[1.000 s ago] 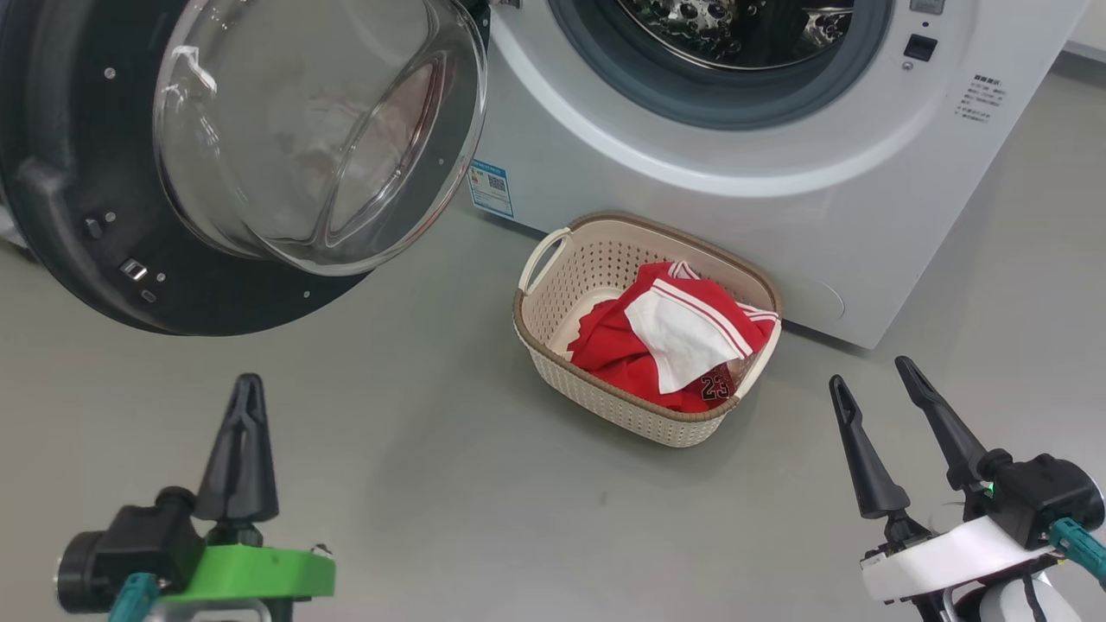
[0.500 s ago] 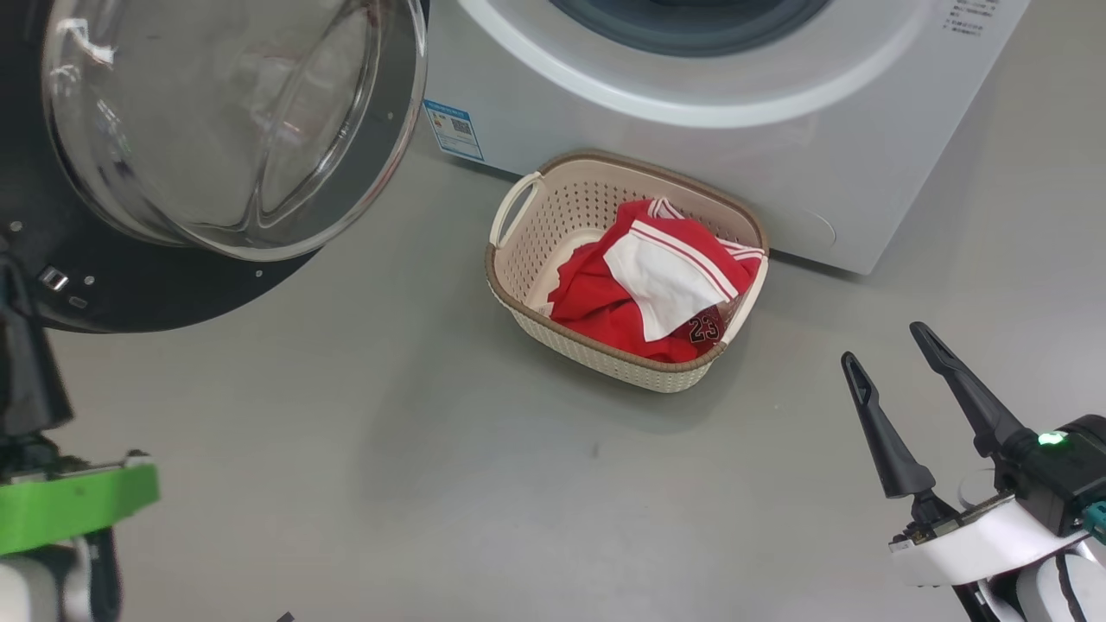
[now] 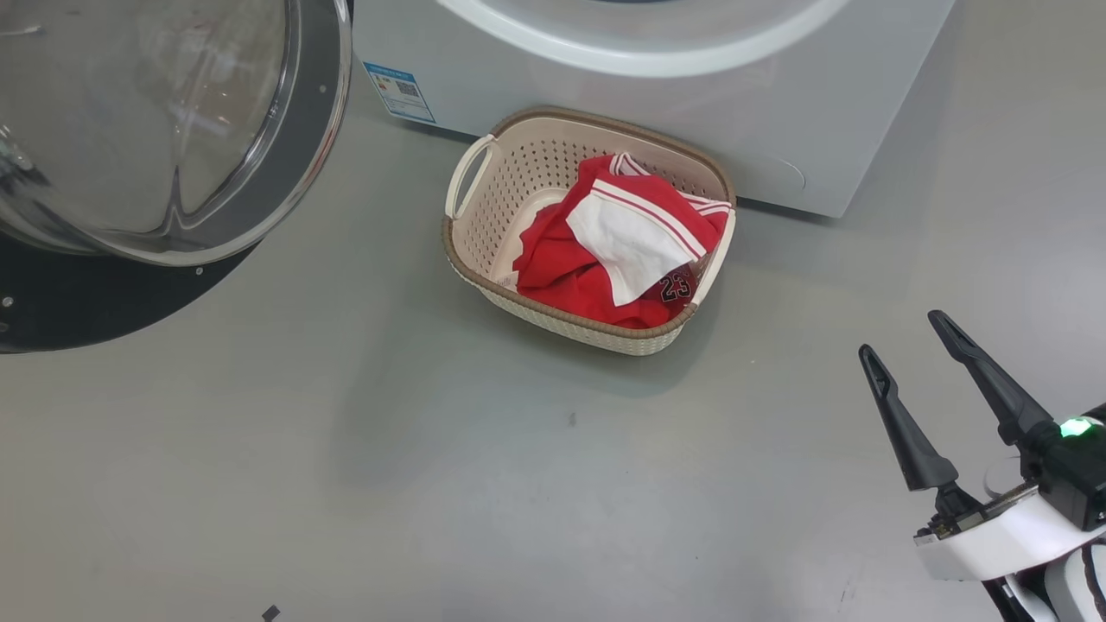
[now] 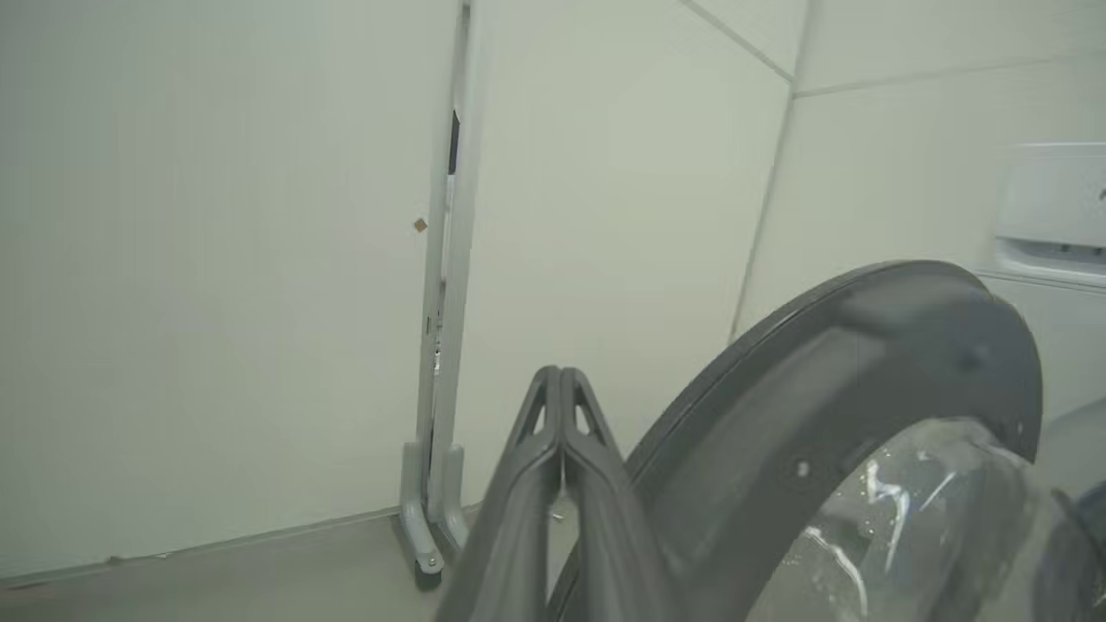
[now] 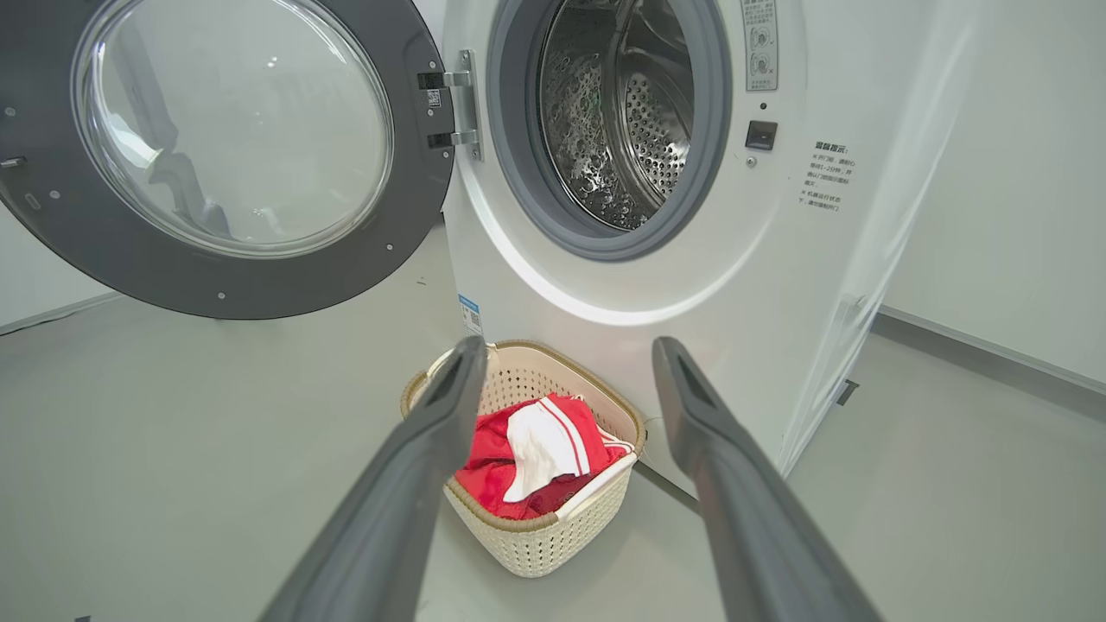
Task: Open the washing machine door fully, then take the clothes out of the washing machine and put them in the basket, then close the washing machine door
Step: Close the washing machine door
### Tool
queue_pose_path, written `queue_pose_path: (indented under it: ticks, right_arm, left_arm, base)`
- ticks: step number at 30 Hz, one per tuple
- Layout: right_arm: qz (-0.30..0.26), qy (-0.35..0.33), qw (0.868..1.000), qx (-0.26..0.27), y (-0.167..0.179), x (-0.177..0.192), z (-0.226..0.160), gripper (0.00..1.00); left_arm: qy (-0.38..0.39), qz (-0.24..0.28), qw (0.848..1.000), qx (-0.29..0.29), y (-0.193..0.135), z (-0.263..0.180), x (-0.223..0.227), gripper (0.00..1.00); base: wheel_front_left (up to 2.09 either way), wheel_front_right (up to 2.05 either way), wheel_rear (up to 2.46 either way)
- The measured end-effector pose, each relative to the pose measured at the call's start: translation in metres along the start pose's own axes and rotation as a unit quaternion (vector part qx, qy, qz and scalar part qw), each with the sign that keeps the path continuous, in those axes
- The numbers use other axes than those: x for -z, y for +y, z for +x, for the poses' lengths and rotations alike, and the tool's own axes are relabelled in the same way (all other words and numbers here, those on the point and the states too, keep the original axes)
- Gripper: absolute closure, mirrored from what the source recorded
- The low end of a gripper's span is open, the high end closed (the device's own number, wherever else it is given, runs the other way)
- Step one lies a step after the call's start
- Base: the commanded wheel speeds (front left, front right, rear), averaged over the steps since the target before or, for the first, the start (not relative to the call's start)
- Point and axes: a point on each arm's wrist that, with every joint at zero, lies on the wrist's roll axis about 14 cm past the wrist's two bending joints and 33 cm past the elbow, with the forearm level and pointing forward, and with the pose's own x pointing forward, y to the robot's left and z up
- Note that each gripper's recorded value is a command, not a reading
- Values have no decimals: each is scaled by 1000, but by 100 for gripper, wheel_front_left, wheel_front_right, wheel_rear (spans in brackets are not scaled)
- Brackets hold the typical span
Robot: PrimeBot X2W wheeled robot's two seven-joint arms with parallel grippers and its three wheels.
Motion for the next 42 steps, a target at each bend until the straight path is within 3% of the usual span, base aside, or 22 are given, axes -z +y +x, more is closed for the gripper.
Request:
queue_pose_path:
  ticks: [5,10,17,25,34,42]
  right_arm:
    - [-6,6,1000,-1,-7,3,-2,0]
    - [-17,18,1000,-6,-17,10,-6,0]
    - [-21,31,999,-2,-31,19,-10,0]
    - [-25,38,999,4,-43,24,-13,0]
    - [-32,45,998,2,-47,24,-17,0]
    - [-39,49,998,13,-57,23,-23,0]
  left_arm:
    - [37,-92,992,-73,28,13,16,100]
    - [97,-193,967,-136,45,19,51,100]
    - [104,-268,943,-168,47,33,67,100]
    - [112,-294,928,-201,52,37,87,100]
    - [126,-308,920,-207,45,43,99,100]
    - [171,-350,905,-169,3,56,117,100]
  base:
    - [0,0,0]
    - [0,0,0]
    - [0,0,0]
    - [0,0,0]
    - [0,0,0]
    - [0,0,0]
